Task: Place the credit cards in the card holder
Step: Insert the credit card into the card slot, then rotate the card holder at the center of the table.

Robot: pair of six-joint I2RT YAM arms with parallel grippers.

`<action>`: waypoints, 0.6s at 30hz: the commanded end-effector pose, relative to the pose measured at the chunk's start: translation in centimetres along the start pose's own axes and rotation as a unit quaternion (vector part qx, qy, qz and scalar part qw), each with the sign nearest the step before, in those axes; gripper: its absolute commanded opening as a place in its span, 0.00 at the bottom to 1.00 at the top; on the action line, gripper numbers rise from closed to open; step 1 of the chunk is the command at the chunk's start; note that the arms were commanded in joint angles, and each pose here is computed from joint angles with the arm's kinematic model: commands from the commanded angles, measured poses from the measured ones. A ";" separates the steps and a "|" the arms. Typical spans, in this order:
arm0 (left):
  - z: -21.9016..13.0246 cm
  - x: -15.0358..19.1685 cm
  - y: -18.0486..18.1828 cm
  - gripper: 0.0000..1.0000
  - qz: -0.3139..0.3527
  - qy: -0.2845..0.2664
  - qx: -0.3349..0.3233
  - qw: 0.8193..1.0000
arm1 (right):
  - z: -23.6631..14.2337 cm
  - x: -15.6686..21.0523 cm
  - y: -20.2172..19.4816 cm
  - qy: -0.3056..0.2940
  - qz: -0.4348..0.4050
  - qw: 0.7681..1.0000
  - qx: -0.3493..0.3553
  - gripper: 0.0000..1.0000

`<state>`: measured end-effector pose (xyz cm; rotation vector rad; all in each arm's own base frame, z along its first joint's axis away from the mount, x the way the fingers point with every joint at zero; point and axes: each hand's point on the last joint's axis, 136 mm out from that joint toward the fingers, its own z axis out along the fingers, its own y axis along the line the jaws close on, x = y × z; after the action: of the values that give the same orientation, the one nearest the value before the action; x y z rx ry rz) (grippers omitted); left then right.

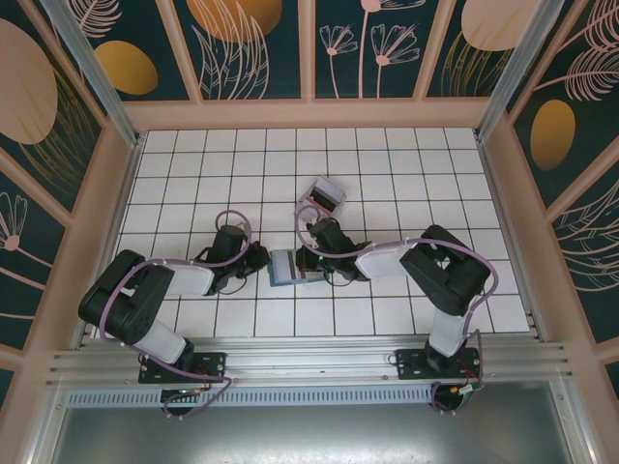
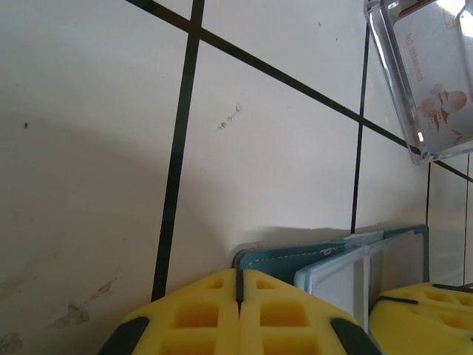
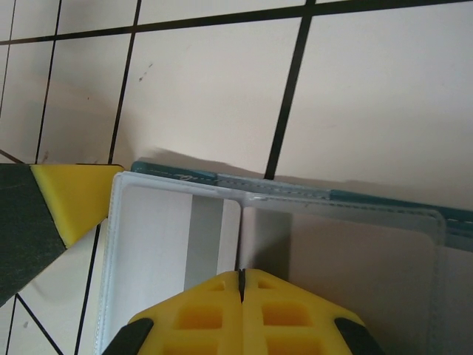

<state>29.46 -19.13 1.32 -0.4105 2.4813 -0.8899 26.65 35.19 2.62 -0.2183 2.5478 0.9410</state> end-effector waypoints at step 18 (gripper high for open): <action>-4.7 -1.1 3.8 0.39 0.051 -0.010 -0.180 0.982 | -6.8 2.6 1.3 0.035 -0.023 0.998 -0.049 0.04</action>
<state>27.58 -16.40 2.33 -0.4288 2.5642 -0.6591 24.13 33.21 8.80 -0.2939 2.4506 1.0771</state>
